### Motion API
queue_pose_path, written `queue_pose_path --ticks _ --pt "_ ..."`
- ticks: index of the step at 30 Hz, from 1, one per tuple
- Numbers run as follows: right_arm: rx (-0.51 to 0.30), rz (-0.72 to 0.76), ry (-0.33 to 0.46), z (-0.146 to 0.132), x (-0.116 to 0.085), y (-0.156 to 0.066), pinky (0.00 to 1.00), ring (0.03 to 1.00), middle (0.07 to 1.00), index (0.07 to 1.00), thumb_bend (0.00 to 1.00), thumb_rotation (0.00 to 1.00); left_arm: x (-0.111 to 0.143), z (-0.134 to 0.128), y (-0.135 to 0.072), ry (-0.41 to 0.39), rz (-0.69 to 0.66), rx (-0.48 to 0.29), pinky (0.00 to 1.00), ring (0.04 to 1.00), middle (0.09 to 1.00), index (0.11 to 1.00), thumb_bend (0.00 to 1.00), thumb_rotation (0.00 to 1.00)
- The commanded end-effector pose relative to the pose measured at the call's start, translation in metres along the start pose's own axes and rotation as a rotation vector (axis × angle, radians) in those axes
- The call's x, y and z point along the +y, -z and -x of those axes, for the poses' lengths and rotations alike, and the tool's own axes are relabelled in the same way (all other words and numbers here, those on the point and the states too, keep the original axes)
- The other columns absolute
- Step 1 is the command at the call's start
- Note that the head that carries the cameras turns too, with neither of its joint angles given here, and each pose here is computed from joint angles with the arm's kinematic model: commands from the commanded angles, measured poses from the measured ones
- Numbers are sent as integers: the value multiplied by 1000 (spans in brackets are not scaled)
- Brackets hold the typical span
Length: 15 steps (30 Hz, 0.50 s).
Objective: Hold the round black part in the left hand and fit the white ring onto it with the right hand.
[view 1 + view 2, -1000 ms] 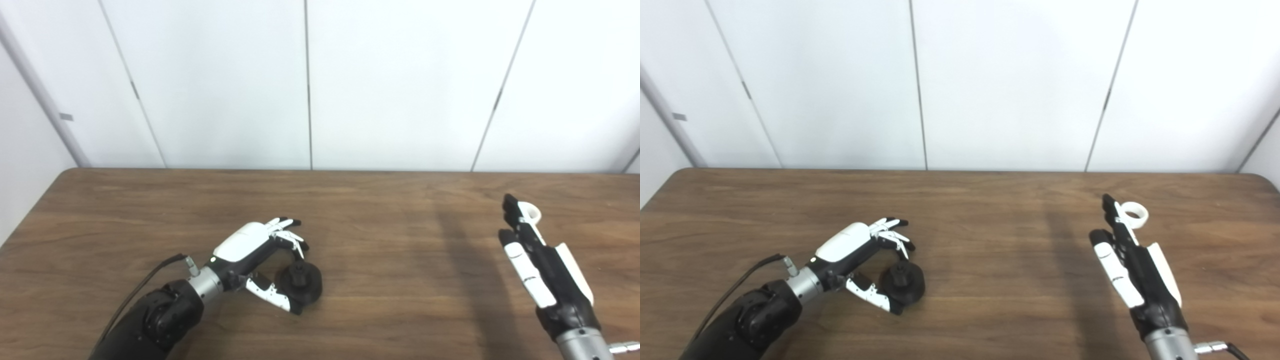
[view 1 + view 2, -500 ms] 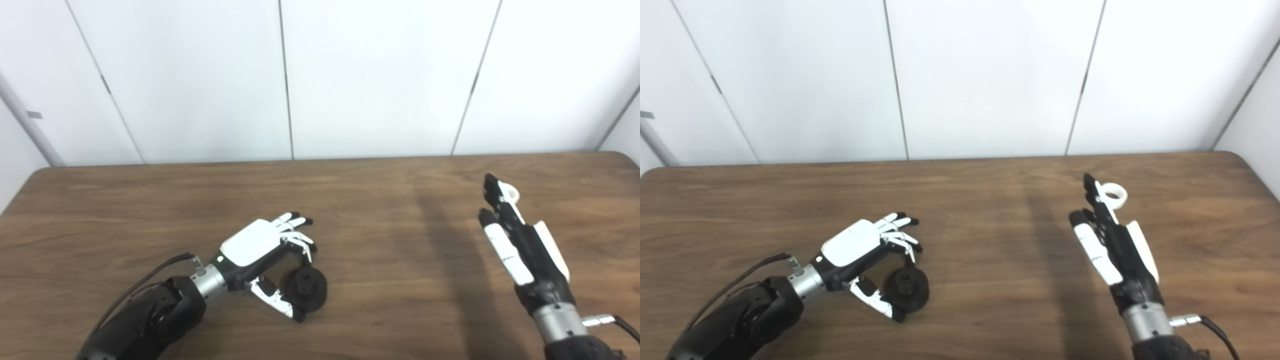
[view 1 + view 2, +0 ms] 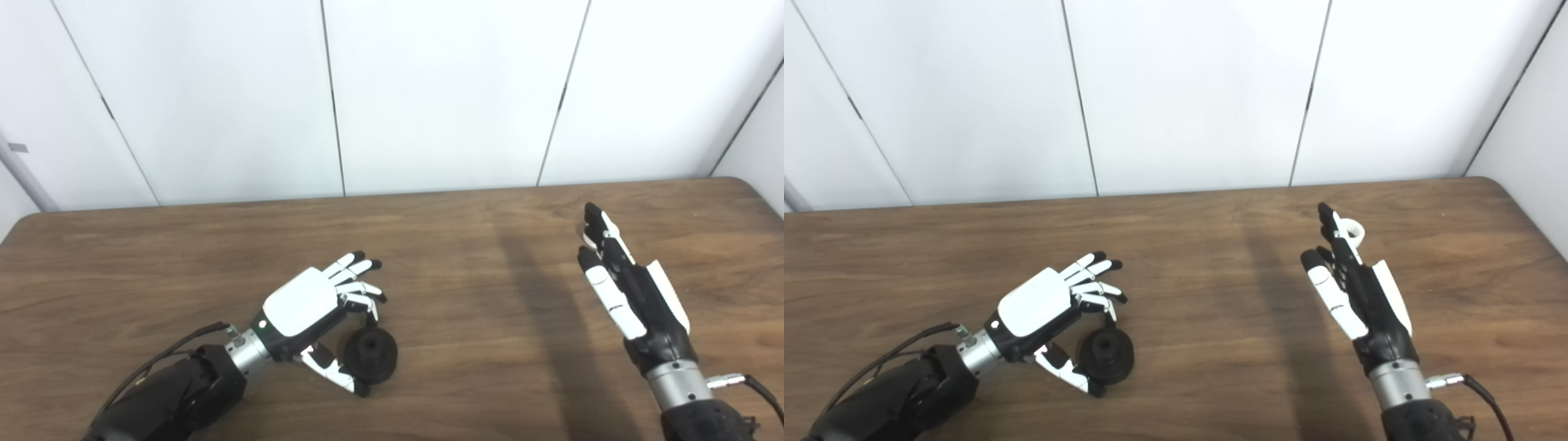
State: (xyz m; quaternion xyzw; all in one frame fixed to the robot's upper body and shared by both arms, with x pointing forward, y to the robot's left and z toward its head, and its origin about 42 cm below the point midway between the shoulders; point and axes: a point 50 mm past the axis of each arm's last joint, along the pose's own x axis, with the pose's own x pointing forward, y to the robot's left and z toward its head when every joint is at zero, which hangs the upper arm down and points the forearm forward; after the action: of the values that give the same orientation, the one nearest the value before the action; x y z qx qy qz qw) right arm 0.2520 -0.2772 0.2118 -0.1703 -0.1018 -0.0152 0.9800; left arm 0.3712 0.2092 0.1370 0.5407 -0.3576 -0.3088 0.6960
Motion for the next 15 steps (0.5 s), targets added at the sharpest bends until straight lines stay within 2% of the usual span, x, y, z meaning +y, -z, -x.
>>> queue_pose_path --ticks 1,9,15 --pt "-83 22 20 -5 -7 -19 926 994 1000 971 491 879 6 -9 1 -12 -29 -26 1000 949 746 482 523 49" --pt "-105 27 24 -4 -12 -25 930 990 1000 974 484 882 -2 -13 -4 -10 -2 -36 1000 929 743 482 523 50" --pt "-103 27 25 -4 -13 -32 939 995 1000 977 483 877 -4 -11 -7 23 58 -19 1000 933 757 482 523 49"
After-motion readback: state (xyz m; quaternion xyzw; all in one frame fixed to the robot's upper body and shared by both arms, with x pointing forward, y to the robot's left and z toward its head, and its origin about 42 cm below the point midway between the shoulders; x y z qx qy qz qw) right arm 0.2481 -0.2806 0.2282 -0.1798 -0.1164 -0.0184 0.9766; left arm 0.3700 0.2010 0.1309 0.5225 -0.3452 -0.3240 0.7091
